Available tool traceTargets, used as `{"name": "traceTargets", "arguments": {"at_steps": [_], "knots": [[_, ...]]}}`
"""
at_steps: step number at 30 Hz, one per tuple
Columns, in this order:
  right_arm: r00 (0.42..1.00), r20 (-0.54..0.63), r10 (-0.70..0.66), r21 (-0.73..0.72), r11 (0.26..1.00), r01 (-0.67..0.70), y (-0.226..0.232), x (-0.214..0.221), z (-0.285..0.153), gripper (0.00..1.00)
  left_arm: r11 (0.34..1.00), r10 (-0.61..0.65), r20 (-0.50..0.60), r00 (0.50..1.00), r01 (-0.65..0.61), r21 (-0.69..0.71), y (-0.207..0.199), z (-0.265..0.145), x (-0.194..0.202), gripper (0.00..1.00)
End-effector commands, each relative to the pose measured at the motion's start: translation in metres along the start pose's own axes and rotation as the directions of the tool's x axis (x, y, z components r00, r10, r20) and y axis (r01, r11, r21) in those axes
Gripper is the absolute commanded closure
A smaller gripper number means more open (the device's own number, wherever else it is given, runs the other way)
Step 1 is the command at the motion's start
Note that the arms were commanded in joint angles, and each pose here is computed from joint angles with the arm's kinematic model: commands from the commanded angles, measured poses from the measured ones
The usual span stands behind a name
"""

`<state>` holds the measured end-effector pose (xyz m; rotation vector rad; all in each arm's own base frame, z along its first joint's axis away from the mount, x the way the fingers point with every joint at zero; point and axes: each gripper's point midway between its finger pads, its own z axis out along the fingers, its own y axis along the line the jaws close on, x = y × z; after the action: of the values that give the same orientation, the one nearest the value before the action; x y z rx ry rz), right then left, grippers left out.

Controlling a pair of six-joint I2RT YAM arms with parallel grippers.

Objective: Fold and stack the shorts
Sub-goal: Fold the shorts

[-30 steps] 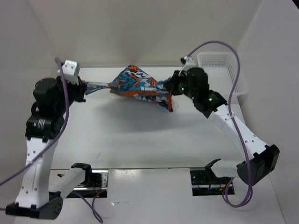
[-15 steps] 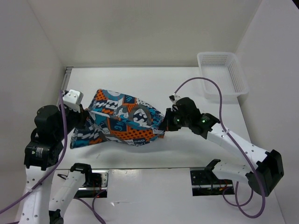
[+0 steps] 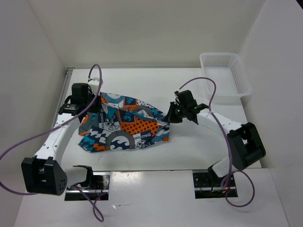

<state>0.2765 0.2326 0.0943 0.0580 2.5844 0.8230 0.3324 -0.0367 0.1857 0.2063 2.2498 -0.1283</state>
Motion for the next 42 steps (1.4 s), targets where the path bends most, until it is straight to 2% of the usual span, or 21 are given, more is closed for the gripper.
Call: {"name": "traceTargets", "arguments": {"at_steps": [1, 5, 7, 8, 12, 16, 19, 21, 24, 26, 28, 30, 33, 34, 36, 38, 39, 40, 41, 42], "knots": [[0.994, 0.107, -0.03, -0.048, 0.998, 0.035, 0.002, -0.055, 0.003, 1.0, 0.988, 0.009, 0.172, 0.985, 0.017, -0.154, 0.038, 0.001, -0.058, 1.0], [0.994, 0.084, -0.062, -0.039, 0.997, 0.066, -0.001, -0.079, 0.035, 1.0, 0.978, 0.001, 0.118, 0.993, 0.024, -0.207, 0.051, 0.022, -0.051, 1.0], [0.994, 0.081, -0.078, -0.051, 0.995, 0.083, 0.002, -0.092, 0.043, 1.0, 0.971, -0.003, 0.126, 0.992, 0.033, -0.238, 0.06, 0.026, -0.053, 1.0], [0.997, 0.039, -0.062, -0.028, 0.998, 0.063, -0.007, -0.087, 0.057, 1.0, 0.965, -0.003, 0.127, 0.992, 0.036, -0.26, 0.064, 0.029, -0.053, 1.0], [0.999, 0.012, -0.04, -0.038, 0.998, 0.04, -0.011, -0.099, 0.072, 1.0, 0.954, 0.007, 0.19, 0.982, 0.05, -0.296, 0.072, 0.025, -0.081, 1.0], [0.999, 0.043, 0.014, -0.031, 0.999, -0.013, -0.019, -0.116, 0.068, 1.0, 0.929, 0.015, 0.258, 0.966, 0.082, -0.362, 0.089, 0.02, -0.104, 1.0], [0.997, 0.071, -0.005, -0.036, 0.999, 0.008, -0.012, -0.129, 0.064, 1.0, 0.903, 0.026, 0.317, 0.948, 0.114, -0.414, 0.101, 0.012, -0.127, 1.0], [0.999, 0.039, 0.009, -0.018, 1.0, -0.008, -0.018, -0.124, 0.072, 1.0, 0.898, 0.034, 0.338, 0.94, 0.12, -0.423, 0.1, 0.011, -0.138, 1.0], [0.999, 0.033, 0.012, -0.014, 1.0, -0.011, -0.021, -0.126, 0.079, 0.94, 0.898, 0.036, 0.335, 0.941, 0.117, -0.425, 0.099, 0.025, -0.139, 1.0], [1.0, 0.023, 0.014, -0.019, 1.0, -0.013, -0.021, -0.129, 0.088, 0.84, 0.893, 0.036, 0.336, 0.941, 0.121, -0.434, 0.103, 0.037, -0.137, 0.95], [1.0, 0.028, 0.012, -0.022, 1.0, -0.011, -0.021, -0.137, 0.095, 0.8, 0.894, 0.03, 0.305, 0.952, 0.111, -0.435, 0.104, 0.057, -0.125, 0.88], [0.998, 0.057, 0.015, -0.022, 1.0, -0.013, -0.017, -0.151, 0.099, 0.8, 0.894, 0.03, 0.304, 0.952, 0.111, -0.435, 0.106, 0.066, -0.127, 0.87], [0.992, 0.098, 0.078, 0.018, 0.997, -0.08, -0.034, -0.174, 0.096, 0.77, 0.901, 0.034, 0.326, 0.945, 0.112, -0.419, 0.107, 0.084, -0.139, 0.78], [0.988, 0.11, 0.107, 0.038, 0.993, -0.111, -0.046, -0.178, 0.096, 0.66, 0.901, 0.034, 0.323, 0.946, 0.111, -0.419, 0.108, 0.092, -0.14, 0.72], [0.983, 0.124, 0.133, 0.044, 0.989, -0.139, -0.048, -0.184, 0.093, 0.56, 0.905, 0.035, 0.331, 0.943, 0.11, -0.411, 0.108, 0.1, -0.146, 0.49], [0.981, 0.135, 0.138, 0.045, 0.988, -0.145, -0.047, -0.189, 0.082, 0.49, 0.901, 0.034, 0.326, 0.945, 0.112, -0.419, 0.111, 0.104, -0.149, 0.4], [0.979, 0.157, 0.132, 0.052, 0.989, -0.141, -0.046, -0.194, 0.077, 0.37, 0.896, 0.028, 0.292, 0.956, 0.105, -0.431, 0.113, 0.111, -0.141, 0.33], [0.975, 0.173, 0.139, 0.072, 0.985, -0.154, -0.048, -0.195, 0.071, 0.3, 0.892, 0.025, 0.276, 0.961, 0.103, -0.439, 0.115, 0.112, -0.139, 0.3], [0.972, 0.194, 0.133, 0.078, 0.986, -0.151, -0.045, -0.194, 0.059, 0.15, 0.888, 0.021, 0.253, 0.967, 0.098, -0.449, 0.116, 0.113, -0.138, 0.28], [0.966, 0.217, 0.137, 0.08, 0.984, -0.158, -0.043, -0.195, 0.052, 0.12, 0.881, 0.002, 0.202, 0.979, 0.094, -0.464, 0.127, 0.111, -0.133, 0.28]]}}
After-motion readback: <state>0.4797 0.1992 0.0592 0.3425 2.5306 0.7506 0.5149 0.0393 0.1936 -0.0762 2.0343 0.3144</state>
